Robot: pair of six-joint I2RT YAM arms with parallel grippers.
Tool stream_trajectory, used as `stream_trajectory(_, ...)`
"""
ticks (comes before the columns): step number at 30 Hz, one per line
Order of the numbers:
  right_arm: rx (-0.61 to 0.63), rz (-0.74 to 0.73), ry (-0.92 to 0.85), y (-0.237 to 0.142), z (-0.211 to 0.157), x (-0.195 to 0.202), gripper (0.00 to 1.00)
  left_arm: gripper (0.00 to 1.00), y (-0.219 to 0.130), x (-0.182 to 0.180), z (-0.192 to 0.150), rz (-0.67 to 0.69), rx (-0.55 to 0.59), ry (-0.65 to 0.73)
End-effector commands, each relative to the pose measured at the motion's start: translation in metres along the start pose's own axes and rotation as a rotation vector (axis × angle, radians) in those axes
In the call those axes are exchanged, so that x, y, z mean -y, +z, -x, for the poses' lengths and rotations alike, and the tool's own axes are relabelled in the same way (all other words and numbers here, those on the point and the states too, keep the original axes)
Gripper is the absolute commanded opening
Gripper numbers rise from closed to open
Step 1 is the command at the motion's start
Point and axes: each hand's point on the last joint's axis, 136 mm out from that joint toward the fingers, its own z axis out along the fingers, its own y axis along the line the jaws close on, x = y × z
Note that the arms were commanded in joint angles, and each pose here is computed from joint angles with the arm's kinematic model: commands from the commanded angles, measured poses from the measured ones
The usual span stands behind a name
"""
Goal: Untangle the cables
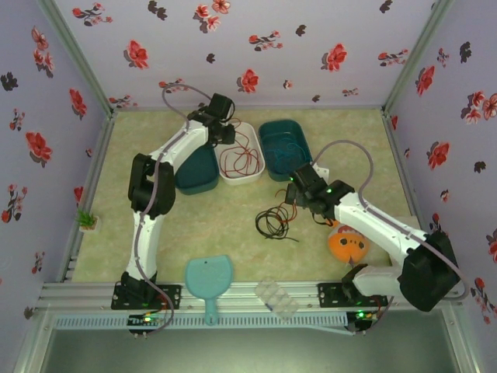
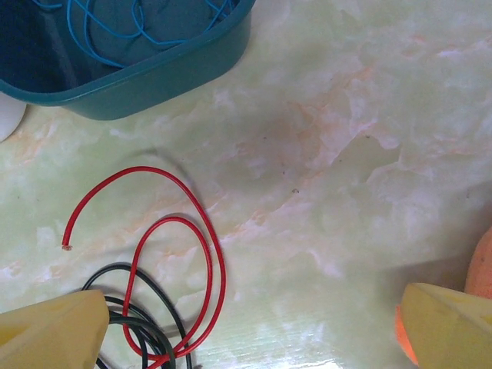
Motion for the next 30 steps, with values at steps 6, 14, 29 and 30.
stream_trajectory(6, 0.008, 0.008, 0.004, 0.003, 0.006, -0.005, 0.97, 0.39, 0.001, 0.008, -0.003, 0.006, -0.005, 0.032)
stream_trajectory(14, -0.023, 0.036, -0.001, 0.007, -0.001, -0.01, 0.97, 0.63, -0.015, 0.017, 0.018, -0.018, 0.126, -0.092)
stream_trajectory(29, -0.027, 0.068, 0.005, 0.01, -0.005, -0.015, 0.97, 0.67, 0.015, 0.024, 0.007, -0.025, 0.043, -0.118)
stream_trajectory(30, -0.028, 0.067, 0.005, 0.011, -0.005, -0.015, 0.97, 0.67, 0.017, 0.024, 0.005, -0.024, 0.037, -0.118)
